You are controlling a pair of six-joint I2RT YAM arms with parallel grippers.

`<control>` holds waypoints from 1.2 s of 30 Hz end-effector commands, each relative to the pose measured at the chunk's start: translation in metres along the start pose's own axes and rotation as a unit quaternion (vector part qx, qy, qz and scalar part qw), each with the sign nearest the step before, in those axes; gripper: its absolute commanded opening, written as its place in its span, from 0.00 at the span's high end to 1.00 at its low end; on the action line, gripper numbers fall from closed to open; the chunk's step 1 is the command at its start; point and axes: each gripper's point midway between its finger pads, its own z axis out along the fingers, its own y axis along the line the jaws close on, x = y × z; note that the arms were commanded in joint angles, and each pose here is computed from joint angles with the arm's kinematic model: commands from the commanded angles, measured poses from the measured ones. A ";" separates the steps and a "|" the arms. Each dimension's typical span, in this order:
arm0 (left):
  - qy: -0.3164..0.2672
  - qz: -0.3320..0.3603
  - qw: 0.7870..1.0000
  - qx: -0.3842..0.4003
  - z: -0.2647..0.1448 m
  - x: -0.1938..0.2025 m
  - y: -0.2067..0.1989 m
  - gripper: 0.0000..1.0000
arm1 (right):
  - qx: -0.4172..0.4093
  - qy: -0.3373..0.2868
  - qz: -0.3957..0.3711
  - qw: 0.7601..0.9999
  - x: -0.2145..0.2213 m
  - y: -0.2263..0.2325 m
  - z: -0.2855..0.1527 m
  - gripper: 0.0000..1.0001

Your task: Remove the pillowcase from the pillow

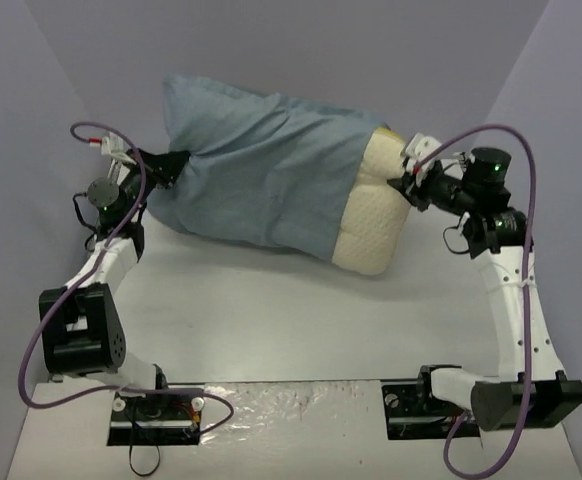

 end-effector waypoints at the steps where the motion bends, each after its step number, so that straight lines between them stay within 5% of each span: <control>1: -0.078 0.004 0.997 0.026 -0.023 -0.012 -0.022 0.98 | -0.035 0.053 -0.099 0.993 0.066 0.021 0.011 1.00; 5: -0.072 -0.056 0.995 -0.028 -0.049 0.051 0.014 0.98 | -0.065 0.145 -0.179 0.971 0.144 0.080 0.006 1.00; 12: -0.041 -0.111 0.990 -0.078 -0.073 0.119 0.050 0.96 | -0.067 0.207 -0.266 0.939 0.179 0.110 -0.014 1.00; 17: -0.045 -0.112 0.991 -0.065 -0.071 0.110 0.040 0.72 | -0.064 0.193 -0.270 0.941 0.163 0.109 -0.013 1.00; 20: -0.049 -0.092 0.992 -0.065 -0.067 0.087 0.028 0.38 | -0.047 0.182 -0.275 0.943 0.148 0.100 -0.012 1.00; 25: 0.031 0.023 0.986 -0.162 -0.064 0.056 0.020 0.09 | -0.007 0.172 -0.291 0.941 0.119 0.077 -0.012 1.00; 26: 0.092 0.042 0.974 -0.203 -0.073 0.074 0.029 0.05 | -0.004 0.168 -0.294 0.941 0.114 0.075 -0.012 1.00; 29: 0.131 0.069 0.962 -0.228 -0.056 0.037 0.021 0.03 | 0.011 0.155 -0.302 0.940 0.092 0.063 -0.011 1.00; 33: 0.274 -0.003 0.923 -0.270 -0.058 0.099 0.066 0.03 | 0.031 0.136 -0.311 0.940 0.061 0.048 -0.012 1.00; 36: 0.317 -0.027 0.910 -0.267 -0.052 0.120 0.076 0.05 | 0.037 0.122 -0.315 0.940 0.041 0.041 -0.014 1.00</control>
